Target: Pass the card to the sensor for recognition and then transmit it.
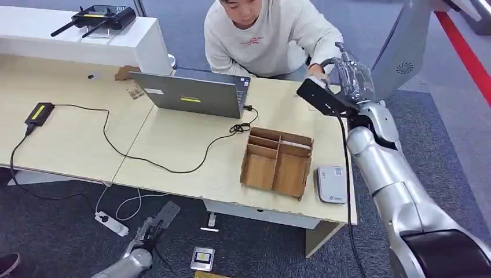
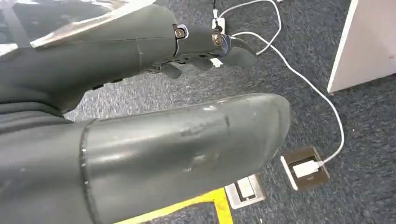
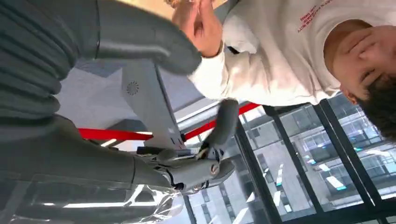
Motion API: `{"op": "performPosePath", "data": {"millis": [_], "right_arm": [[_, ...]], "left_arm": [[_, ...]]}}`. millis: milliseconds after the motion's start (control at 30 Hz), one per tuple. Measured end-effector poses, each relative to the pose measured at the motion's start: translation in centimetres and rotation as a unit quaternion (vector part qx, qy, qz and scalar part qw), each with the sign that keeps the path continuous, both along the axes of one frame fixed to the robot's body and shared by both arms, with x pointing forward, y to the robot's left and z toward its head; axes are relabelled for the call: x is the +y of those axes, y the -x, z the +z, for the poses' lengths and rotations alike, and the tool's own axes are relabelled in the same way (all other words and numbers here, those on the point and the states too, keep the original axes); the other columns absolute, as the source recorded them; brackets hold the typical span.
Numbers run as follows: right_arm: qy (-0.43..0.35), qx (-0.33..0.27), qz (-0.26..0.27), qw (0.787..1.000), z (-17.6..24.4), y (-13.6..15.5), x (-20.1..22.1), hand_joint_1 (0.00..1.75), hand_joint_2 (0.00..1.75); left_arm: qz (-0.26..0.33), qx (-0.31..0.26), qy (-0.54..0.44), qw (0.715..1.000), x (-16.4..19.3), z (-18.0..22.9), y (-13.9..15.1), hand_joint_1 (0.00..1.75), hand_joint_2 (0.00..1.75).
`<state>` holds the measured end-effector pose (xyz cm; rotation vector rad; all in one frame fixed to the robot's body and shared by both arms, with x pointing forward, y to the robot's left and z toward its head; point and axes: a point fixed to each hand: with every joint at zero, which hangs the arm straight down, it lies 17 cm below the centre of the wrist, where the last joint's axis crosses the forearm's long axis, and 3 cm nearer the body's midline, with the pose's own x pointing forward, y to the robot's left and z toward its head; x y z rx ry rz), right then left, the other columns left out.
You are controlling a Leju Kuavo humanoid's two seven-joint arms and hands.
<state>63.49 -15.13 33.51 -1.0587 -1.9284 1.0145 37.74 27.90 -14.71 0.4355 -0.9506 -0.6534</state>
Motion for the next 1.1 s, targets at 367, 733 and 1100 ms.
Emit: {"op": "performPosePath", "data": {"millis": [367,733,1100], "right_arm": [[0.001,0.012,0.005,1.0,-1.0,0.1,0.9,0.0,1.75],[-0.01,0.009,0.016,1.0,-0.7,0.2,1.7,0.0,1.75],[-0.319,0.168,0.178,0.916,0.4,0.9,5.4,0.0,1.75]], "left_arm": [[0.008,0.002,0.005,1.0,0.2,-0.1,0.2,0.0,0.0],[0.017,0.003,0.015,1.0,0.3,-0.3,0.5,0.0,0.0],[0.074,0.031,0.06,0.995,1.1,-1.5,1.8,0.0,0.0]]}}
